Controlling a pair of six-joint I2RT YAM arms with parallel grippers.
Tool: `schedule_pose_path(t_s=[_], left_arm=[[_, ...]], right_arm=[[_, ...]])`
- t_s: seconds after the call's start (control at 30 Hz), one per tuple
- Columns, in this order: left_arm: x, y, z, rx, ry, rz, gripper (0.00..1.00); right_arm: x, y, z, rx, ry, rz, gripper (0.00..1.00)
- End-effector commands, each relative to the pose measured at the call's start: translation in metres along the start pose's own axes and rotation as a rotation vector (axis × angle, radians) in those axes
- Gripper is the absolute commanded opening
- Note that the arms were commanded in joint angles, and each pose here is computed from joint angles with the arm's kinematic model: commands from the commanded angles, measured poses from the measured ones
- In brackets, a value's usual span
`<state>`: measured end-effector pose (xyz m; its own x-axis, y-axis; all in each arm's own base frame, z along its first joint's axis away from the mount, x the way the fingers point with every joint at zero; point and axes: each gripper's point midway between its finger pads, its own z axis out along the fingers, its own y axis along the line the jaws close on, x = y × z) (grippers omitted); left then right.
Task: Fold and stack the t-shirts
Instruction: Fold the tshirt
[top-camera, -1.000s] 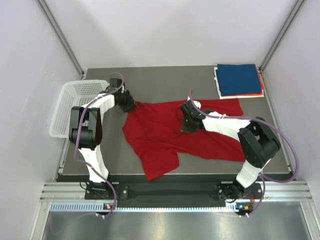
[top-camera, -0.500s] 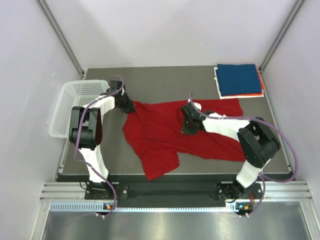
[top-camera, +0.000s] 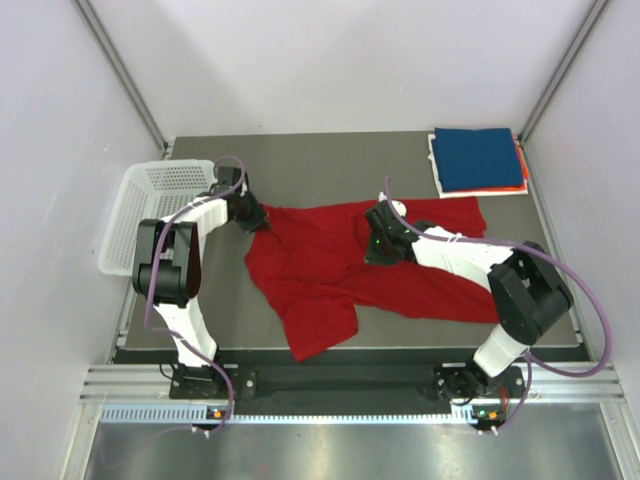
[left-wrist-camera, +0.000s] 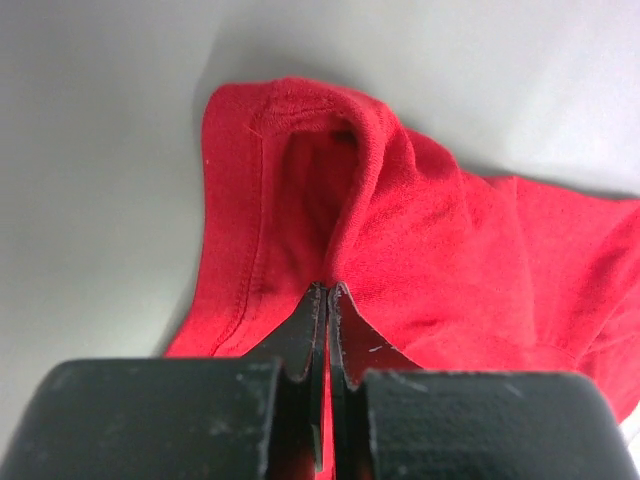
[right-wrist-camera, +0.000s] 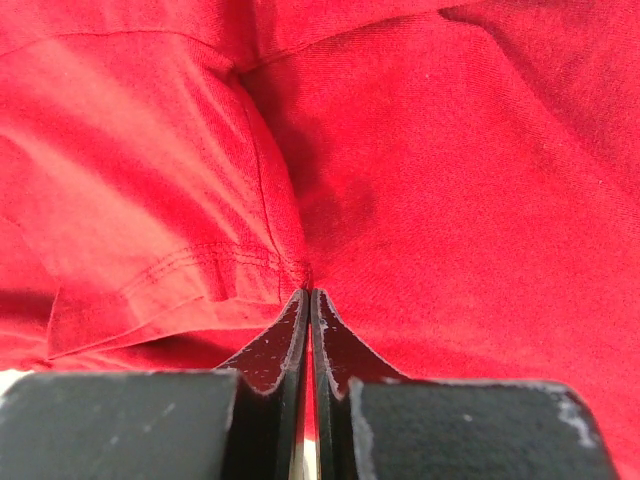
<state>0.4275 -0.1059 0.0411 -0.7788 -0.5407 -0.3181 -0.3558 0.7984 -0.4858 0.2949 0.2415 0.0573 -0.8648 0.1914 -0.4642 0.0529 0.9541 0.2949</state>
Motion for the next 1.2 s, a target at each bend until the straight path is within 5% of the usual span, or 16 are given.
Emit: schedule_pose_path(t_s=[0.0,0.27,0.37,0.5,0.8,1.17], left_arm=[[0.001,0.004,-0.009,-0.022,-0.015,-0.015,0.00],[0.007,0.034,0.000,-0.156,0.001,-0.001,0.01],[0.000,0.030,-0.006,-0.168,-0.005,0.013,0.28],[-0.024,0.011,-0.023,-0.142,-0.059,0.048,0.39],[-0.028,-0.049,-0.020,0.074,-0.062,0.133,0.41],[-0.018,0.015,0.038,-0.199,0.020,0.131,0.42]], right_arm=[[-0.003,-0.012,-0.003,0.025,-0.012,-0.002,0.00],[0.010,-0.022,0.004,0.044,0.011,-0.005,0.01],[0.002,-0.021,0.001,0.046,0.001,-0.001,0.17],[-0.024,-0.032,-0.008,0.053,-0.030,0.045,0.29],[-0.080,-0.113,-0.003,0.133,-0.077,0.259,0.29],[-0.075,-0.250,-0.006,0.426,-0.131,0.601,0.24]])
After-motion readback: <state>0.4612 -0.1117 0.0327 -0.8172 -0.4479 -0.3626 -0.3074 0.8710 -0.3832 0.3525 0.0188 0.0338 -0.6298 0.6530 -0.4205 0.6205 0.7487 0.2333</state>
